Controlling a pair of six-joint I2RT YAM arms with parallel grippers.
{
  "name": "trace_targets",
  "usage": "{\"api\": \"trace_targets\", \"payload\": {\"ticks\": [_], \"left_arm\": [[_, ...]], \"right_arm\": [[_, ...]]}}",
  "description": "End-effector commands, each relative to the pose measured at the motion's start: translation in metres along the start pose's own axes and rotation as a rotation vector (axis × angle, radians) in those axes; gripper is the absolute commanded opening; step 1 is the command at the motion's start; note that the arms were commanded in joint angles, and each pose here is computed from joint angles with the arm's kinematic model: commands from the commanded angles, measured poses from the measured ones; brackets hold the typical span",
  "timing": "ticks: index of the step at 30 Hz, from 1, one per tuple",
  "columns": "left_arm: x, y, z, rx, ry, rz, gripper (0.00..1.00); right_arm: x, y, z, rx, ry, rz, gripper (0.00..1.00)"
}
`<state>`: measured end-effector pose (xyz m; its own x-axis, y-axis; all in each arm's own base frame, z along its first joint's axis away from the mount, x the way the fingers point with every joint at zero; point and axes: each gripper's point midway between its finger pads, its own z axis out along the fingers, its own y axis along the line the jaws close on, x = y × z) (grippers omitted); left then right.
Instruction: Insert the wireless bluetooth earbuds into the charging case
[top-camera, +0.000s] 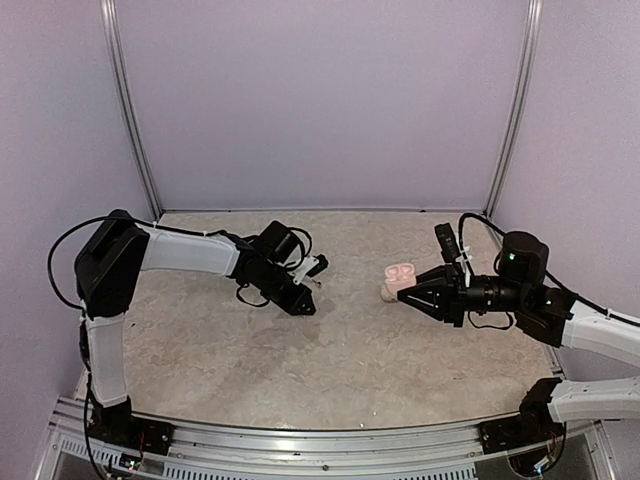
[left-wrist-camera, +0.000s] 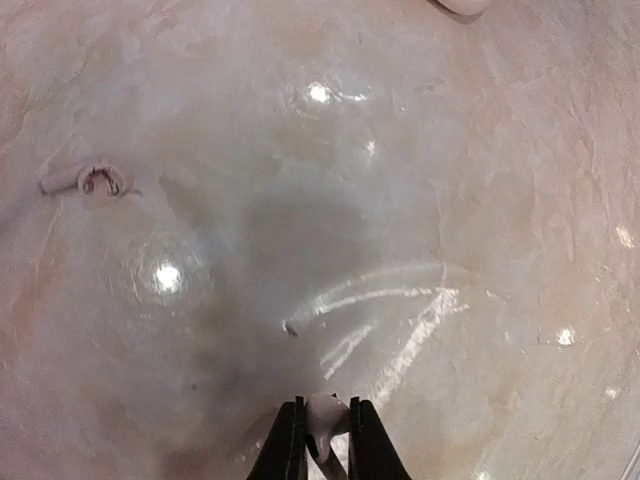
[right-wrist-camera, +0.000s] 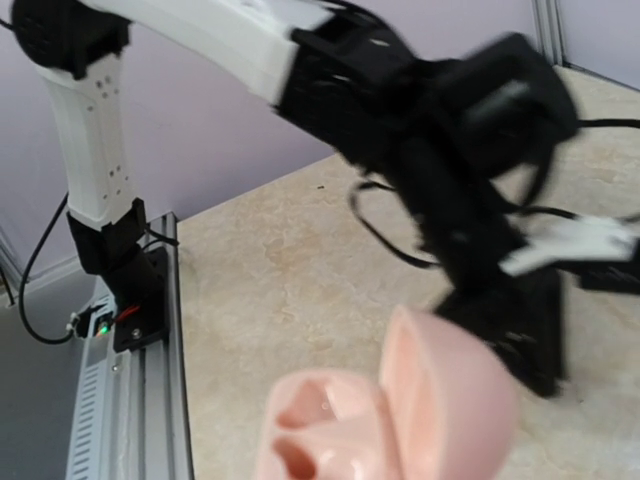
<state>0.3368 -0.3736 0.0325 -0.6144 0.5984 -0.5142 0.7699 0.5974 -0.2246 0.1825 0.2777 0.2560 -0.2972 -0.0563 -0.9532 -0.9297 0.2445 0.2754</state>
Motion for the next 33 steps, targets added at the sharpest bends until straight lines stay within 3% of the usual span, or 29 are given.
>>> {"api": "trace_targets", "payload": {"ticks": [1,6,9,18,33], "left_arm": [[-0.005,-0.021,-0.048,0.123,-0.092,-0.172,0.04],[0.025,-0.032,-0.07,0.158,-0.059,-0.282,0.04],[0.039,-0.03,-0.075,0.086,-0.025,-0.302,0.04],[0.088,-0.035,-0.078,-0.137,0.121,-0.26,0.05],[0.139,-0.043,-0.057,-0.272,0.336,-0.141,0.09]], "right_arm": [[-0.006,0.003,-0.006,-0.002,-0.019,-0.004,0.02],[-0.005,0.004,-0.005,-0.012,-0.017,-0.003,0.02],[-0.005,0.004,-0.004,-0.017,-0.015,0.0,0.02],[-0.001,0.003,-0.002,-0.02,-0.001,0.008,0.02],[0.005,0.0,0.001,-0.021,0.019,0.013,0.02]]}}
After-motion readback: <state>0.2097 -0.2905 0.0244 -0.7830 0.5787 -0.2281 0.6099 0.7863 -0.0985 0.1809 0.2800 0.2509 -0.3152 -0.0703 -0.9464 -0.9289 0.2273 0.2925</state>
